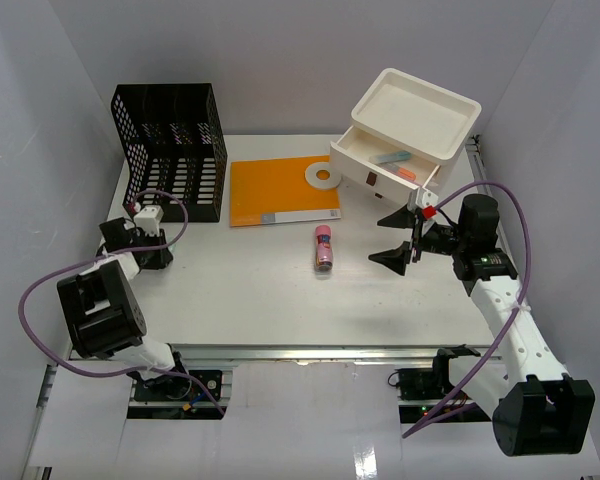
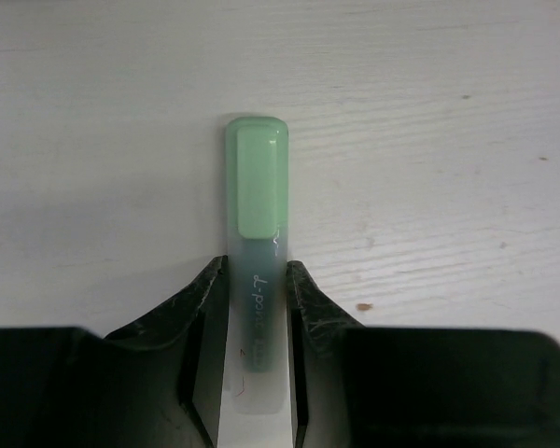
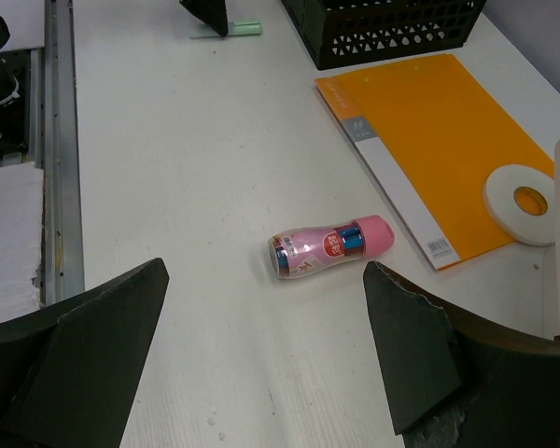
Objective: Organize the desk
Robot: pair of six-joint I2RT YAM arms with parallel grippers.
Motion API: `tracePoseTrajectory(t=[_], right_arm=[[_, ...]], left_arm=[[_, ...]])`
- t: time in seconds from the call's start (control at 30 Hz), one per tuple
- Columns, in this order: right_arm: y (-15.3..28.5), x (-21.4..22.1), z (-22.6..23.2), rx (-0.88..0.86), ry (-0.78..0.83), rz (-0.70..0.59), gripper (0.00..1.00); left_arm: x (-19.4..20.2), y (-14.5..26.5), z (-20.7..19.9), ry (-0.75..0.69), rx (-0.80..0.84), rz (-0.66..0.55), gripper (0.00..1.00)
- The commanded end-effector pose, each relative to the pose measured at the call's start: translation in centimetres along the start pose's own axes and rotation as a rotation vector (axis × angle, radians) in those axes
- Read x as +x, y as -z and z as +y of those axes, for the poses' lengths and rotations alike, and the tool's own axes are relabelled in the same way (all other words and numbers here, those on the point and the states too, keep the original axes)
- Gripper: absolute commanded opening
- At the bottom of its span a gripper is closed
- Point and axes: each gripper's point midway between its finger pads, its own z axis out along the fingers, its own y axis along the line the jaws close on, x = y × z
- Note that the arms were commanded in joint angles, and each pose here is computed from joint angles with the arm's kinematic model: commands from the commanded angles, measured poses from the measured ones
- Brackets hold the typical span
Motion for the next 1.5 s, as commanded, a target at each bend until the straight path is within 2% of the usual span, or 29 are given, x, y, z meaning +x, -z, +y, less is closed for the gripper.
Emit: tracePoseTrajectory(t=[0.0, 0.1, 0.2, 0.37, 0.47, 0.63, 0.7, 0.8, 0.87, 0.9, 1.07, 1.2, 1.33, 1.47], right_arm=[[0.2, -0.4, 0.2, -0.011, 0.015, -0.019, 0.92], [0.2, -0.2, 0.2, -0.01, 0.008, -0.017, 0.92], [0.2, -0.2, 0.5, -0.019, -0.012, -0.022, 0.92], [0.0, -0.3, 0.8, -0.019, -0.074, -0.047, 0.93], [-0.2, -0.3, 0.8, -0.016, -0.169, -0.062, 0.94], [-1.1, -1.1, -0.3, 0.002, -0.372, -0.042, 0.99], [-1.7, -1.2, -0.8, 0.029, -0.475, -0.007, 1.0], [-2.5, -3.5, -1.7, 0.065, -0.56, -0.025, 1.0], [-3.1, -4.5, -2.7, 0.126, -0.609, -0.043, 1.0], [-3.5, -4.4, -2.9, 0.154, -0.65, -0.042, 1.0], [-5.1, -4.3, -4.7, 0.286, -0.824, -0.028, 1.0], [-5.0, -3.3, -5.7, 0.353, -0.843, -0.016, 0.99], [-4.6, -1.8, -6.5, 0.431, -0.861, -0.004, 0.93], [-4.7, -0.8, -7.0, 0.462, -0.881, 0.005, 0.82]], left_arm=[[-2.7, 1.0, -4.3, -0.017, 0.108, -0.066, 0.07], [-4.9, 1.8, -7.1, -0.016, 0.17, -0.118, 0.0], [-6.8, 3.2, -10.9, -0.006, 0.269, -0.183, 0.0], [-9.0, 7.5, -16.5, 0.127, 0.473, -0.283, 0.0], [-9.8, 10.0, -20.3, 0.186, 0.635, -0.328, 0.03], [-11.6, 13.4, -26.2, 0.202, 0.823, -0.438, 0.05], [-11.2, 14.0, -28.9, 0.233, 0.902, -0.417, 0.05], [-11.7, 14.4, -32.8, 0.24, 0.977, -0.421, 0.04], [-12.6, 14.7, -34.8, 0.25, 1.0, -0.468, 0.04], [-12.0, 14.5, -36.1, 0.244, 1.026, -0.436, 0.04], [-12.6, 13.7, -42.5, 0.229, 1.107, -0.431, 0.04], [-13.0, 13.4, -45.9, 0.21, 1.154, -0.432, 0.04], [-13.6, 12.7, -47.7, 0.198, 1.17, -0.43, 0.04], [-13.4, 11.7, -49.0, 0.182, 1.17, -0.41, 0.04]])
